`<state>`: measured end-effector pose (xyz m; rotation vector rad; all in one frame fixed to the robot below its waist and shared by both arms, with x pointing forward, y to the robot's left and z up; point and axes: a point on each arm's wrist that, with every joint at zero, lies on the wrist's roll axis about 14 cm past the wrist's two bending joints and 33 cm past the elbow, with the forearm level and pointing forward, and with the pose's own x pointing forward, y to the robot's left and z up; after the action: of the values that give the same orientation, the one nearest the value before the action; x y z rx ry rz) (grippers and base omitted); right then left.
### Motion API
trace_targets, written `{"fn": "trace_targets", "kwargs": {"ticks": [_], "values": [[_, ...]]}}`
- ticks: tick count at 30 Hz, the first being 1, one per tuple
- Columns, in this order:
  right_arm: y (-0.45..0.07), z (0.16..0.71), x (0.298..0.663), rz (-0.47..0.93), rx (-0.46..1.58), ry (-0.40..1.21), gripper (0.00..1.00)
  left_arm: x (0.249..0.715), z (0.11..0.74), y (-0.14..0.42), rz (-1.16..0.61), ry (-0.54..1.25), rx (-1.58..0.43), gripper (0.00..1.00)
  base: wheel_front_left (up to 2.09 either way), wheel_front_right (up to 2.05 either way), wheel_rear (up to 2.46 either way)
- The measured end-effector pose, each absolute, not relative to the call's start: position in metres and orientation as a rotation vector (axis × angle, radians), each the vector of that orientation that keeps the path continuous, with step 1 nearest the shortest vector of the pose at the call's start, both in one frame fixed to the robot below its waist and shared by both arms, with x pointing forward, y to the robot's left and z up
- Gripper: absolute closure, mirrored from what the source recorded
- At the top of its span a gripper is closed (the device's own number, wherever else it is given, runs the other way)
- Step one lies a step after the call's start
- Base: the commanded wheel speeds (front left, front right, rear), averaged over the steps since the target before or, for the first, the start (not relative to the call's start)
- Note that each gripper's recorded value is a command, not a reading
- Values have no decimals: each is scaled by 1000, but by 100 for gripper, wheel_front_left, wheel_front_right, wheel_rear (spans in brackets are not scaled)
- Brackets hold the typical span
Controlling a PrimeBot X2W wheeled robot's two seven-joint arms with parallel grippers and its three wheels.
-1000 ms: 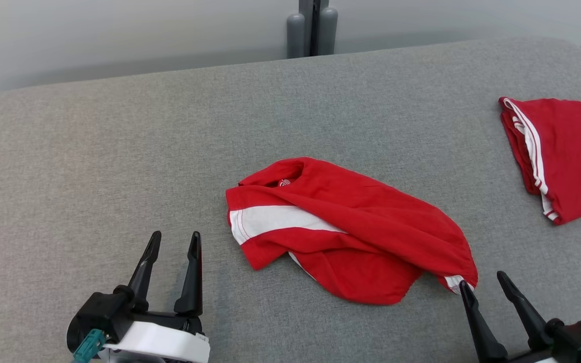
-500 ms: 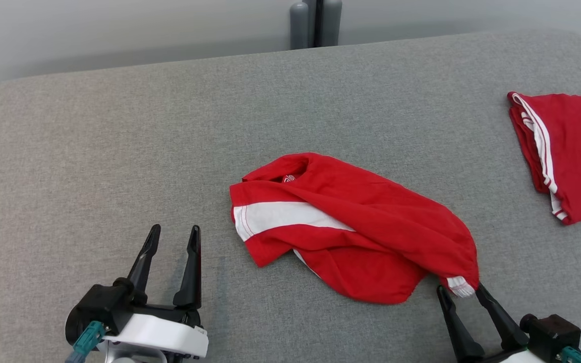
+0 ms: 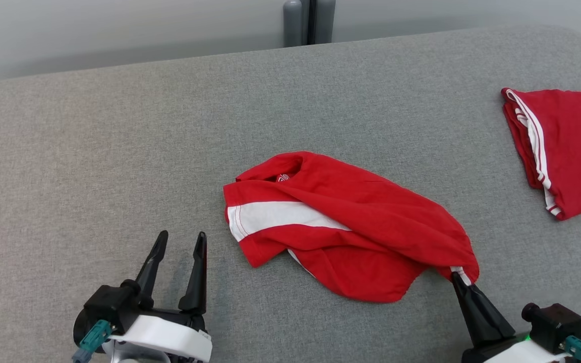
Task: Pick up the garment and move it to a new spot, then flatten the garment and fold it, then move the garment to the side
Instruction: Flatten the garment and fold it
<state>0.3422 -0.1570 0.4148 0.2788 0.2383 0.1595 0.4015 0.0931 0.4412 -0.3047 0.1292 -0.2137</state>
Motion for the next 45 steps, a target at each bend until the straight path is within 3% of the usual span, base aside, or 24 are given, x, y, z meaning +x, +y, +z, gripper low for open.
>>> {"fn": "trace_targets", "kwargs": {"ticks": [14, 21, 37, 45], "values": [[-171, 429, 360, 172, 210, 190, 100, 403, 415, 28, -436, 375, -395, 0, 0, 0, 0], [-169, 427, 360, 177, 206, 195, 100, 401, 403, 25, -444, 445, -393, 0, 0, 0, 0], [-171, 427, 357, 171, 202, 198, 100, 402, 394, 11, -465, 502, -424, 0, 0, 0, 0], [-173, 428, 359, 166, 201, 194, 100, 415, 417, 3, -485, 398, -459, 0, 0, 0, 0]]}}
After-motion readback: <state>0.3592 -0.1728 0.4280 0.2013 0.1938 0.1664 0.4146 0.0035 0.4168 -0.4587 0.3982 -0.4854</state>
